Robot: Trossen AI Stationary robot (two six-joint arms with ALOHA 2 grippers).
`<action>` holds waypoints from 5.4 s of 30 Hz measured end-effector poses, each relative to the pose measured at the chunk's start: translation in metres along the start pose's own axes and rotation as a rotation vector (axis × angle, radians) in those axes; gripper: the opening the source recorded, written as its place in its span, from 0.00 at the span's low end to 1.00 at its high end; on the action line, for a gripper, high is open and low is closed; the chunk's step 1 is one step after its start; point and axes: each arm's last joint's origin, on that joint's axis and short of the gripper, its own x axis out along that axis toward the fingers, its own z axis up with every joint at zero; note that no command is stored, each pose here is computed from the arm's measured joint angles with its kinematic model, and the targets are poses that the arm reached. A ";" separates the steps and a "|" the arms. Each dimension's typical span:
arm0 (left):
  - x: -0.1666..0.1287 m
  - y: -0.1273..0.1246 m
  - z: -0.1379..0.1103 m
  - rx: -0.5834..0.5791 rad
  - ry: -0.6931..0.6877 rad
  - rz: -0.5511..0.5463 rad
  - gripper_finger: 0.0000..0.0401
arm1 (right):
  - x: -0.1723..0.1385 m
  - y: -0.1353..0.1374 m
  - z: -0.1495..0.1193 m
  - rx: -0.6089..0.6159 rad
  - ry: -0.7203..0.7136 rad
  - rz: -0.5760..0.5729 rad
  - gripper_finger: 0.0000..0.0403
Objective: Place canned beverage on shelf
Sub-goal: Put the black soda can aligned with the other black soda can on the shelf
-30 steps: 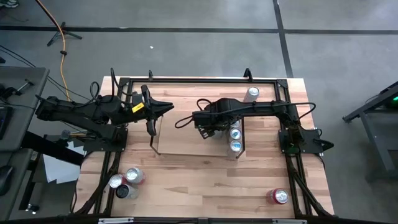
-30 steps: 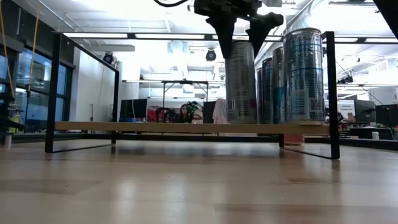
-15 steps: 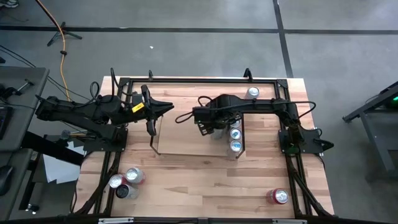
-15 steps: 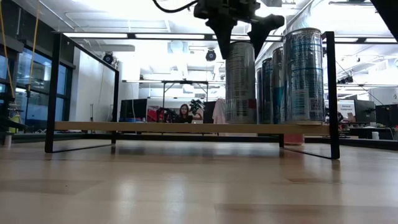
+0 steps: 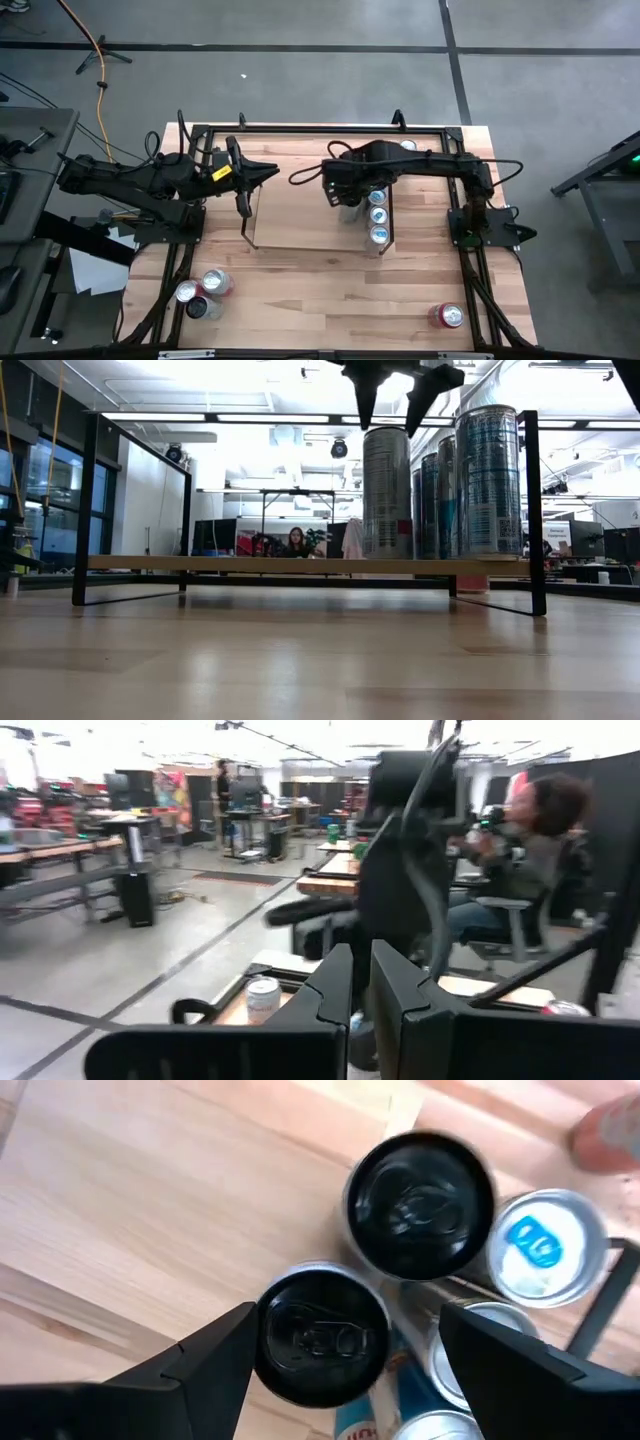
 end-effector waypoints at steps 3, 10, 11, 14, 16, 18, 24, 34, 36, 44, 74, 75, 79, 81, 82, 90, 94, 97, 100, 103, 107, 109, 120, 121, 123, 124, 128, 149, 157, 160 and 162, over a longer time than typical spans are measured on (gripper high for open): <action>0.005 0.000 -0.004 0.003 0.019 0.078 0.00 | -0.012 -0.007 0.001 -0.021 -0.052 0.011 0.74; 0.034 0.002 -0.026 -0.127 0.112 0.027 0.00 | -0.052 -0.036 0.000 -0.051 -0.207 0.054 0.74; 0.041 0.004 -0.033 -0.161 0.143 0.011 0.00 | -0.059 -0.041 0.000 -0.050 -0.232 0.062 0.74; 0.063 0.009 -0.057 -0.247 0.261 -0.027 0.00 | -0.081 -0.059 -0.001 -0.048 -0.324 0.082 0.74; 0.077 0.012 -0.075 -0.284 0.345 -0.050 0.00 | -0.093 -0.071 -0.002 -0.042 -0.383 0.090 0.74; 0.092 0.014 -0.093 -0.303 0.428 -0.081 0.00 | -0.104 -0.081 -0.003 -0.026 -0.434 0.095 0.74; 0.126 0.012 -0.139 -0.241 0.629 -0.128 0.00 | -0.120 -0.099 -0.006 0.007 -0.502 0.112 0.74; 0.156 0.008 -0.173 -0.053 0.689 -0.180 0.00 | -0.112 -0.090 -0.006 -0.019 -0.489 0.089 0.74; 0.161 0.007 -0.176 -0.034 0.663 -0.190 0.00 | -0.112 -0.090 -0.006 -0.032 -0.489 0.085 0.74; 0.166 0.006 -0.183 -0.027 0.640 -0.197 0.00 | -0.110 -0.088 -0.006 -0.044 -0.488 0.077 0.74; 0.121 0.027 -0.095 -0.041 0.517 -0.163 0.00 | -0.110 -0.088 -0.005 -0.233 -0.503 0.026 0.74; 0.113 0.028 -0.083 -0.041 0.471 -0.167 0.00 | -0.110 -0.089 -0.004 -0.247 -0.503 0.021 0.74; 0.083 0.030 -0.035 -0.032 0.280 -0.189 0.00 | -0.110 -0.089 -0.004 -0.351 -0.505 -0.007 0.74; 0.067 0.030 -0.017 -0.052 0.204 -0.199 0.00 | -0.110 -0.089 -0.004 -0.406 -0.508 -0.020 0.74; 0.060 0.029 -0.009 -0.065 0.175 -0.205 0.00 | -0.110 -0.088 -0.003 -0.421 -0.511 -0.020 0.74; 0.023 0.013 0.018 -0.090 0.059 -0.206 0.00 | -0.111 -0.085 -0.003 -0.590 -0.501 -0.004 0.74; 0.019 0.002 0.023 -0.050 0.012 -0.285 0.00 | -0.110 -0.083 -0.005 -0.633 -0.435 0.069 0.74; 0.013 -0.004 0.029 -0.018 -0.043 -0.399 0.00 | -0.110 -0.083 -0.006 -0.595 -0.427 0.083 0.74; 0.003 -0.004 0.034 -0.014 -0.064 -0.455 0.00 | -0.110 -0.082 -0.006 -0.581 -0.424 0.088 0.74; -0.010 0.000 0.037 0.004 -0.052 -0.497 0.00 | -0.109 -0.082 -0.006 -0.582 -0.422 0.087 0.74; -0.029 0.006 0.040 0.022 -0.036 -0.537 0.00 | -0.108 -0.081 -0.005 -0.584 -0.419 0.087 0.74; -0.037 0.010 0.040 0.020 -0.018 -0.537 0.00 | -0.108 -0.081 -0.005 -0.599 -0.419 0.083 0.74; -0.040 0.011 0.040 -0.074 0.019 -0.510 0.00 | -0.107 -0.083 -0.007 -0.577 -0.398 0.069 0.74; -0.038 0.010 0.039 -0.094 0.031 -0.500 0.00 | -0.107 -0.083 -0.007 -0.588 -0.394 0.063 0.74; -0.035 0.008 0.037 -0.127 0.051 -0.484 0.00 | -0.107 -0.084 -0.007 -0.598 -0.390 0.057 0.74; -0.034 0.007 0.036 -0.140 0.057 -0.486 0.00 | -0.107 -0.084 -0.007 -0.600 -0.388 0.054 0.74; -0.026 0.001 0.040 -0.231 0.022 -0.485 0.03 | -0.107 -0.084 -0.008 -0.625 -0.386 0.047 0.74; -0.018 -0.004 0.048 -0.205 -0.107 -0.462 0.76 | -0.106 -0.083 -0.010 -0.667 -0.322 0.116 0.74; -0.017 -0.003 0.048 -0.196 -0.111 -0.454 0.91 | -0.106 -0.083 -0.010 -0.613 -0.312 0.130 0.74; -0.018 0.001 0.055 -0.193 -0.112 -0.441 0.94 | -0.106 -0.083 -0.010 -0.593 -0.310 0.133 0.74; -0.018 0.003 0.064 -0.192 -0.121 -0.438 0.95 | -0.106 -0.083 -0.010 -0.579 -0.309 0.136 0.74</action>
